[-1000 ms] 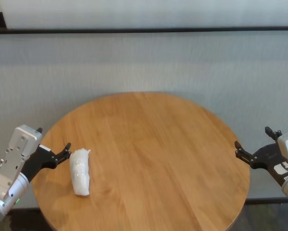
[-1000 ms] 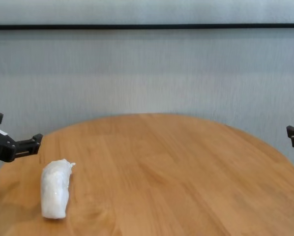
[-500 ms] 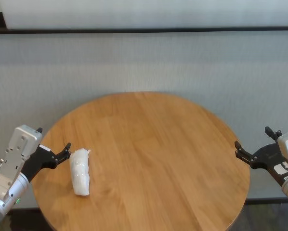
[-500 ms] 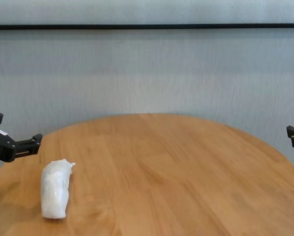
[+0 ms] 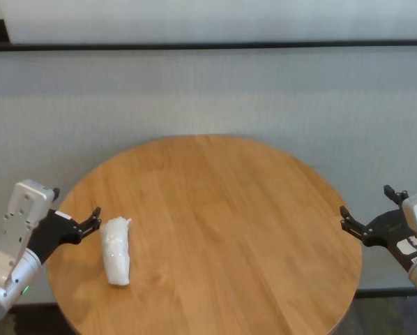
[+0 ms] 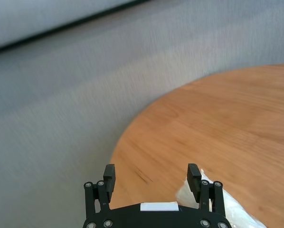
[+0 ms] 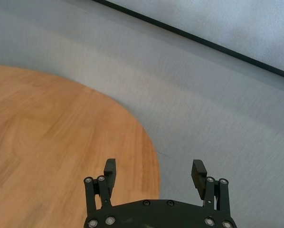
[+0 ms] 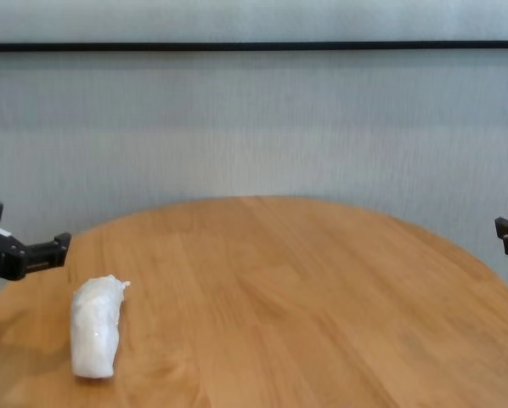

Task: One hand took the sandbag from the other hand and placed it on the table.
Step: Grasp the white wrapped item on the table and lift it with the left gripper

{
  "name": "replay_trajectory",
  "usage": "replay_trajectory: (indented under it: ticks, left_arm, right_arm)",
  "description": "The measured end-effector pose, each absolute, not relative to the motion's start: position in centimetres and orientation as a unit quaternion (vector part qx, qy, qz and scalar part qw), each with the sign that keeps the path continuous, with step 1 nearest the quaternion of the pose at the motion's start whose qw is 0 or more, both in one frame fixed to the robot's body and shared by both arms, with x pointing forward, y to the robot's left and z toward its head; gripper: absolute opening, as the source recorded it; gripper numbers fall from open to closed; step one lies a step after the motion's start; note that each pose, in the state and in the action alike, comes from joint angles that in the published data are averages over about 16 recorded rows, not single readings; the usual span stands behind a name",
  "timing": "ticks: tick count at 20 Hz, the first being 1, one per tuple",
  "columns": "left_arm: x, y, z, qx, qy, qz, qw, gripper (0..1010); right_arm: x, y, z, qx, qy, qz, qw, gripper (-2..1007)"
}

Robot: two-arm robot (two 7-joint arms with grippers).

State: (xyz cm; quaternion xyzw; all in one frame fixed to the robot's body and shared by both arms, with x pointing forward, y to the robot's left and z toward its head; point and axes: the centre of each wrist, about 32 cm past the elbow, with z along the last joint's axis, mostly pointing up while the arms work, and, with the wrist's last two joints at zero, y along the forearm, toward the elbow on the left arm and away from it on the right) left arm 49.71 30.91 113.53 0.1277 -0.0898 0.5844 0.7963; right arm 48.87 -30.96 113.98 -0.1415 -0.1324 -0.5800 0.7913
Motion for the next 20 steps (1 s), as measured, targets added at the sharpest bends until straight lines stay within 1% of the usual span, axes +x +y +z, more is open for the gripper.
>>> replay_trajectory:
  ticks: [5,9,14,20]
  left_arm:
    - [50.1,29.9,113.8,0.108,-0.044,0.582,0.805,1000]
    - [49.8,28.5,114.4,0.099,-0.007,0.580,0.809,1000]
    - [48.5,26.3,115.1,0.104,0.034,0.581,0.806,1000]
    - [46.4,23.8,115.6,0.122,0.061,0.593,0.793,1000]
  right_arm:
    - [48.9,-31.0,114.0,-0.141,-0.132,-0.580,0.791,1000]
    - [48.9,-31.0,114.0,-0.141,-0.132,-0.580,0.791,1000]
    - [48.9,-31.0,114.0,-0.141,-0.132,-0.580,0.791,1000]
    - [48.9,-31.0,114.0,-0.141,-0.132,-0.580,0.791,1000]
